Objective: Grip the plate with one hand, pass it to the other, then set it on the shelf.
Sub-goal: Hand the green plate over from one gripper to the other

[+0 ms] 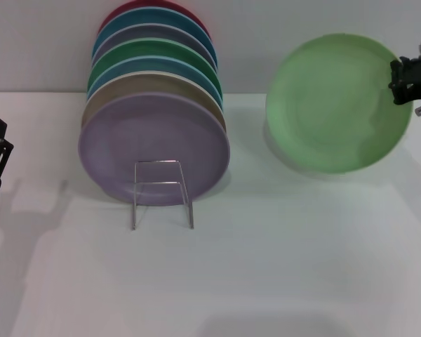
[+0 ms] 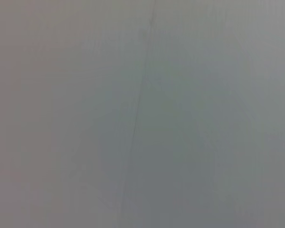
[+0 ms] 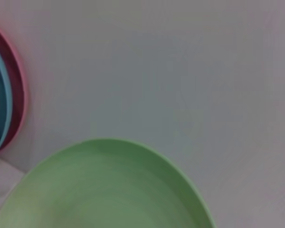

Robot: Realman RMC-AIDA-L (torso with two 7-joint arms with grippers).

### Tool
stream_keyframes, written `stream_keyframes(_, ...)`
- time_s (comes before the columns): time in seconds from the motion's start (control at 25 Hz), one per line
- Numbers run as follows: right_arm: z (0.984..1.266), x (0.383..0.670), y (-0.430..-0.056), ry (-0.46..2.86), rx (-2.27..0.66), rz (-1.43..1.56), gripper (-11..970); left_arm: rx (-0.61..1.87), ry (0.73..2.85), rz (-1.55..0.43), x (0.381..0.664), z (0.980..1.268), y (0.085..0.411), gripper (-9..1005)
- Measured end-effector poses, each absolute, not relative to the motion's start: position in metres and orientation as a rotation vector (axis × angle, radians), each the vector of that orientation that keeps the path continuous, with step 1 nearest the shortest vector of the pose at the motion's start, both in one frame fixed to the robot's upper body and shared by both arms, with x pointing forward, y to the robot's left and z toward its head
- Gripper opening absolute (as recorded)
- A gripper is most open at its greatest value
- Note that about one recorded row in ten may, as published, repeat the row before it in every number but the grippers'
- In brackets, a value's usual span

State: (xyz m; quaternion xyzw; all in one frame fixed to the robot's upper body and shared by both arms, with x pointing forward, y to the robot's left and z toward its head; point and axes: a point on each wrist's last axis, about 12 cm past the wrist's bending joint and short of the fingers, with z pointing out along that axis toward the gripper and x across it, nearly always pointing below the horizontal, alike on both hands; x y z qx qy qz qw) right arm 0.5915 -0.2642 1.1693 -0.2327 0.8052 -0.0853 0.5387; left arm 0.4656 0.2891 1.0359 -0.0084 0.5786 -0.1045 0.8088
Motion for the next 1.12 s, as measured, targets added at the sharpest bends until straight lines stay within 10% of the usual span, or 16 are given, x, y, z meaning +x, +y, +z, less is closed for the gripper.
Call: stream_keyframes(1.12,1.092,0.544,-0.276,1.500,-0.286,-0.183,21,-0.001,1.219,-0.241,0.459,1.036,0.287,813)
